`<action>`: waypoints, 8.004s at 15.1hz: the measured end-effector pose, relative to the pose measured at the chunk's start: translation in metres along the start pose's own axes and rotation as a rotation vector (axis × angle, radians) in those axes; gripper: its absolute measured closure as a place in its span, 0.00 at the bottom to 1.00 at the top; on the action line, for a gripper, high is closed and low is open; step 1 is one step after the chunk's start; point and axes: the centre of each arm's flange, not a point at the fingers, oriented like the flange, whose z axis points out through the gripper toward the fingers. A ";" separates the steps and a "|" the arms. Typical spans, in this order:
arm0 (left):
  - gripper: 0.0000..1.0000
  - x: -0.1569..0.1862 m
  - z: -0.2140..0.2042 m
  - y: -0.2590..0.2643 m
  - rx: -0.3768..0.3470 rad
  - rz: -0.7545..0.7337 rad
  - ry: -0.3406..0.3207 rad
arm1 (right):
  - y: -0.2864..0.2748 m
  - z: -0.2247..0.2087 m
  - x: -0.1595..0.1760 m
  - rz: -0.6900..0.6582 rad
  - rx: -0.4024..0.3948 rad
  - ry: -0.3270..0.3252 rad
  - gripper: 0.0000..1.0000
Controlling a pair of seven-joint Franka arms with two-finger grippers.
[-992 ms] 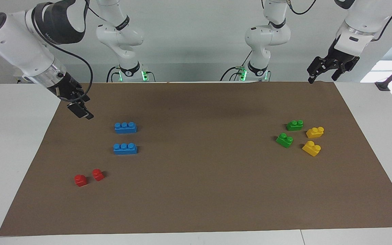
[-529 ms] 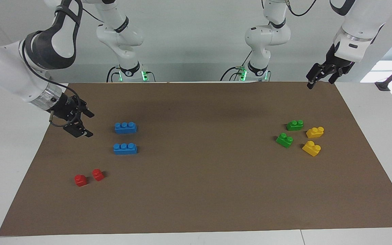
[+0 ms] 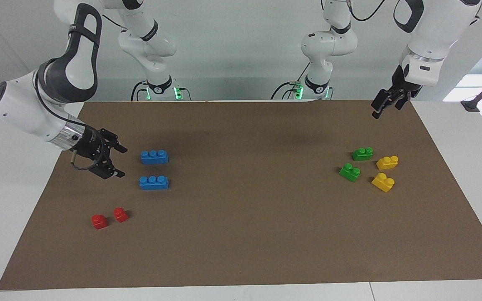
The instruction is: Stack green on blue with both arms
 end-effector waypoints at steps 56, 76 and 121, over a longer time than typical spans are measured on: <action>0.00 0.029 0.255 0.021 -0.040 -0.535 0.000 | 0.000 0.115 0.022 -0.011 0.028 -0.081 0.66; 0.66 0.027 0.275 0.016 -0.046 -0.547 0.008 | 0.036 0.264 -0.246 0.094 0.007 -0.058 0.66; 0.66 -0.168 0.186 0.371 -0.001 -1.129 -0.029 | 0.043 0.288 -0.221 0.211 0.036 -0.091 0.66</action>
